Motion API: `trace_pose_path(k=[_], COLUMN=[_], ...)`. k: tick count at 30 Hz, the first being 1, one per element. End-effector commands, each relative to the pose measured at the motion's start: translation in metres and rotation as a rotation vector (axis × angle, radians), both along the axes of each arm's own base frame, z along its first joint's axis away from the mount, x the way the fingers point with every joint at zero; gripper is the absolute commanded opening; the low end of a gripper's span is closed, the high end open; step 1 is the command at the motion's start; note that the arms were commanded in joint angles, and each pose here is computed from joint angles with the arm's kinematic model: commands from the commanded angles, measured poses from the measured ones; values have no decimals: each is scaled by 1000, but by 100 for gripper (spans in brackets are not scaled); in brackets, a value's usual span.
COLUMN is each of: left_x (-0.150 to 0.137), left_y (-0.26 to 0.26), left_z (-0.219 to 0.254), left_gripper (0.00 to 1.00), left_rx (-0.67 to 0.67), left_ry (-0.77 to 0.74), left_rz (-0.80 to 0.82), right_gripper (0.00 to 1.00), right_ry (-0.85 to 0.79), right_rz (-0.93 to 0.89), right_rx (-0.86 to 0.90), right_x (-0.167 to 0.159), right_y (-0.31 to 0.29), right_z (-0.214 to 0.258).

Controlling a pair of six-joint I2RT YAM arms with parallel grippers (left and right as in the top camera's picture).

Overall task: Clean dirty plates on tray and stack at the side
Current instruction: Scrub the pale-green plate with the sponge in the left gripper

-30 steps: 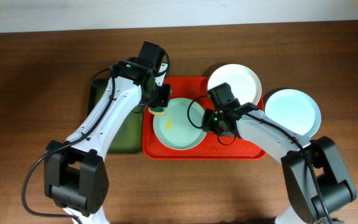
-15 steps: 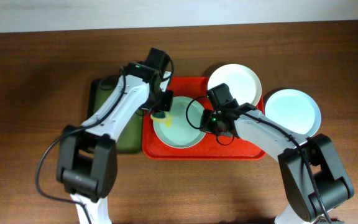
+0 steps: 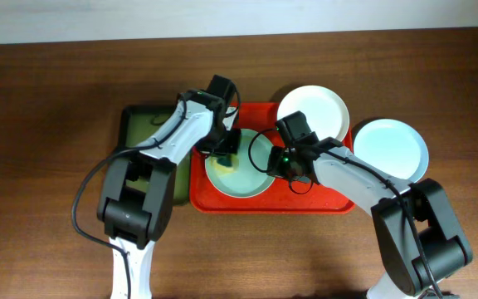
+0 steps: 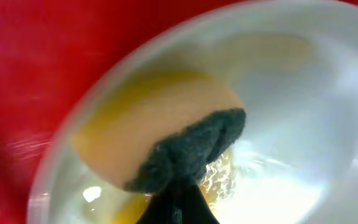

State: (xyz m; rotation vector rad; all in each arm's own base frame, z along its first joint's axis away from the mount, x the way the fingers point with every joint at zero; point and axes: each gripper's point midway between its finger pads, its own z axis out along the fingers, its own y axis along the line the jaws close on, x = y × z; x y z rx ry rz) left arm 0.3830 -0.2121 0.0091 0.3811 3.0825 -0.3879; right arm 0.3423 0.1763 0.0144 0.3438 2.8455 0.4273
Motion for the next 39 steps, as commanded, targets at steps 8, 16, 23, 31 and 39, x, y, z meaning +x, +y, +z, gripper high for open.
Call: trace_pose_path(k=[8, 16, 23, 31, 39], left_x=[12, -58, -2, -18, -69], left_y=[20, -11, 17, 41, -60], left_z=[40, -13, 77, -11, -4], left_gripper=[0, 0, 0, 0, 1], left_rx=[144, -28, 56, 179, -352], left_ry=[-95, 118, -182, -127, 159], left_rz=[23, -47, 86, 126, 2], right_gripper=[4, 4, 4, 4, 4], right_ry=[22, 34, 39, 39, 68], right_rz=[5, 5, 4, 5, 37], right_rx=[-11, -16, -18, -17, 67], right_x=[-6, -8, -10, -10, -15], right_y=[-1, -2, -2, -2, 13], right_z=[-8, -9, -9, -9, -6])
